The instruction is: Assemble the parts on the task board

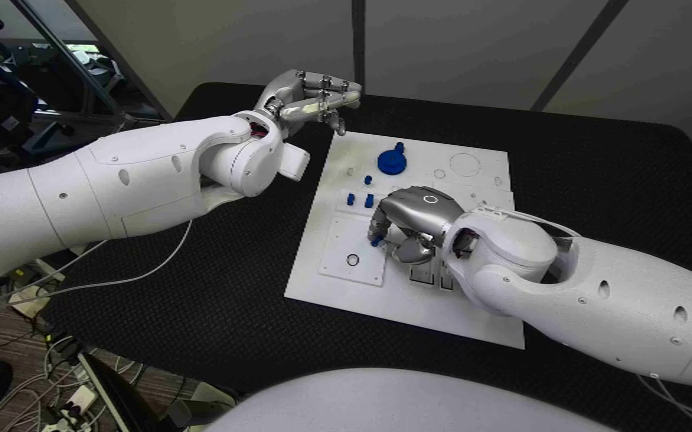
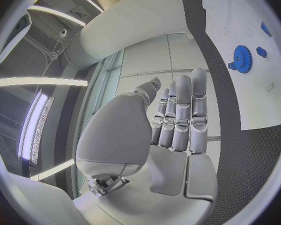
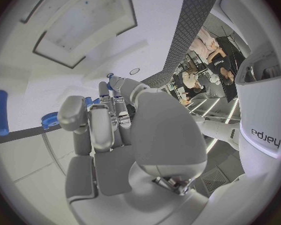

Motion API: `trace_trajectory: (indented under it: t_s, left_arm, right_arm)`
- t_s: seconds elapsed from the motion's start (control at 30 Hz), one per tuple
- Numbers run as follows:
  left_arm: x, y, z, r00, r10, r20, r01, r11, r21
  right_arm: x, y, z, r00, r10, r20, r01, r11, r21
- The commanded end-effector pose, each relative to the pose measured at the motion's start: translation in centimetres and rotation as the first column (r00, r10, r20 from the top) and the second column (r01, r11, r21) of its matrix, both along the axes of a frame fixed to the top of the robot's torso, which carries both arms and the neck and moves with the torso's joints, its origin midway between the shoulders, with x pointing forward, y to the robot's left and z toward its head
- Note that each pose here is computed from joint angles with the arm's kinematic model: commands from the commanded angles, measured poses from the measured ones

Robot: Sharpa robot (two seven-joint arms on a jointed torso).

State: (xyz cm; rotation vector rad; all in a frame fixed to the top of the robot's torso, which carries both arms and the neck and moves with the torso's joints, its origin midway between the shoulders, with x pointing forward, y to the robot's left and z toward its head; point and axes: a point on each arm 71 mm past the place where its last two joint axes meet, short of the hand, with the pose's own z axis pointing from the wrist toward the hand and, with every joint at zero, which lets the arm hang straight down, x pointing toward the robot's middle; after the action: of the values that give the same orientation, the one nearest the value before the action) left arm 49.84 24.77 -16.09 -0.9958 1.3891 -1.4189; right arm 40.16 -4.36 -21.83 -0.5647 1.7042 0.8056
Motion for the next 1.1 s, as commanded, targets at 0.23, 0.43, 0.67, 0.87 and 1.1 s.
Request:
trace_trajectory:
  t_s: [0.23, 0.43, 0.67, 0.87, 1.1]
  left_arm:
    - [-0.02, -0.13, 0.10, 1.000, -0.011, 0.001, 0.011, 1.000, -0.005]
    - [-0.02, -0.17, 0.10, 1.000, -0.013, 0.000, 0.013, 1.000, -0.005]
    - [0.00, -0.15, 0.08, 1.000, -0.013, -0.001, 0.013, 1.000, -0.005]
    - [0.03, -0.15, 0.06, 1.000, -0.013, -0.002, 0.013, 1.000, -0.005]
    - [0.06, -0.19, 0.04, 1.000, -0.014, -0.002, 0.014, 1.000, -0.005]
  right_arm:
    - [-0.11, 0.45, -0.28, 1.000, 0.009, -0.005, -0.009, 0.999, -0.044]
    - [-0.15, 0.69, -0.30, 1.000, 0.014, -0.006, -0.014, 0.999, -0.045]
    - [-0.17, 0.69, -0.29, 1.000, 0.015, -0.006, -0.015, 0.999, -0.045]
    - [-0.17, 0.46, -0.03, 1.000, 0.009, 0.015, -0.009, 1.000, -0.020]
    - [-0.43, 0.22, 0.63, 0.998, 0.005, 0.065, -0.007, 0.999, 0.037]
